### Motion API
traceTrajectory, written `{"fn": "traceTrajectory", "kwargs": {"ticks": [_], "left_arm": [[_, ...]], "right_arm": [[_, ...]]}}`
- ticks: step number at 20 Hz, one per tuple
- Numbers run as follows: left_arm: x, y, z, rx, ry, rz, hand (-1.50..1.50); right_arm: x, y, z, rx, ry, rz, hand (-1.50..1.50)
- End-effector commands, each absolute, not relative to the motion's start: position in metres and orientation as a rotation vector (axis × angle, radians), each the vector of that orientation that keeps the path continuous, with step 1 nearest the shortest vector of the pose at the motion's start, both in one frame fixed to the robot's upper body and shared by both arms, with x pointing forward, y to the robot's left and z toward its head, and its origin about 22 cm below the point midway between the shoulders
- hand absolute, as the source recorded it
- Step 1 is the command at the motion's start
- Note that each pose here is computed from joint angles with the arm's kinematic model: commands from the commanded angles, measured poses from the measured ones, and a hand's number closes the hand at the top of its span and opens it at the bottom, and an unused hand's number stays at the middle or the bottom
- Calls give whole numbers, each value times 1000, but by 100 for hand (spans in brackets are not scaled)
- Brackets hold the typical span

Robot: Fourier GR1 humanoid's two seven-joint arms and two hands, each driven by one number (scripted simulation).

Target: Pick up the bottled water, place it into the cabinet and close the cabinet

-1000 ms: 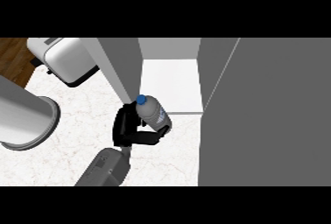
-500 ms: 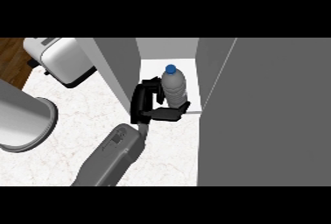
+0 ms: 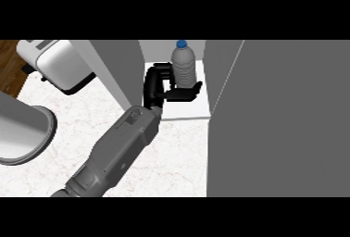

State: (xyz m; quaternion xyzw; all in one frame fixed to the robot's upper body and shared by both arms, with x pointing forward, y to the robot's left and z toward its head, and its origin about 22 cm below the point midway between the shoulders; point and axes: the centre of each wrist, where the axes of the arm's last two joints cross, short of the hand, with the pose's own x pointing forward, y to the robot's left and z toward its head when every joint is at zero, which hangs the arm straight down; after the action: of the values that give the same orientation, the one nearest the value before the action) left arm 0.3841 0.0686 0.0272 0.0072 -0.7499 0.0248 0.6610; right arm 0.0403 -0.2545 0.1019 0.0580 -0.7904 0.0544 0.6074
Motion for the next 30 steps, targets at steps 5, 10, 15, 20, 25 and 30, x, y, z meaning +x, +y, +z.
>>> {"fn": "traceTrajectory", "kwargs": {"ticks": [5,10,15,20,25,30], "left_arm": [[411,80,25,276,-1682,-79,150],[417,103,14,348,-1601,22,150],[426,106,25,369,-1630,76,150],[424,114,16,527,-1681,-21,-150],[439,122,40,592,-1718,-50,-150],[443,118,50,518,-1716,-11,-150]], "right_arm": [[39,-260,102,199,-1862,69,-150],[38,-256,113,204,-1874,92,-150],[41,-257,112,199,-1892,104,-150],[41,-259,104,236,-1875,88,-150],[40,-261,107,248,-1893,132,-150],[36,-261,110,268,-1869,149,-150]]}}
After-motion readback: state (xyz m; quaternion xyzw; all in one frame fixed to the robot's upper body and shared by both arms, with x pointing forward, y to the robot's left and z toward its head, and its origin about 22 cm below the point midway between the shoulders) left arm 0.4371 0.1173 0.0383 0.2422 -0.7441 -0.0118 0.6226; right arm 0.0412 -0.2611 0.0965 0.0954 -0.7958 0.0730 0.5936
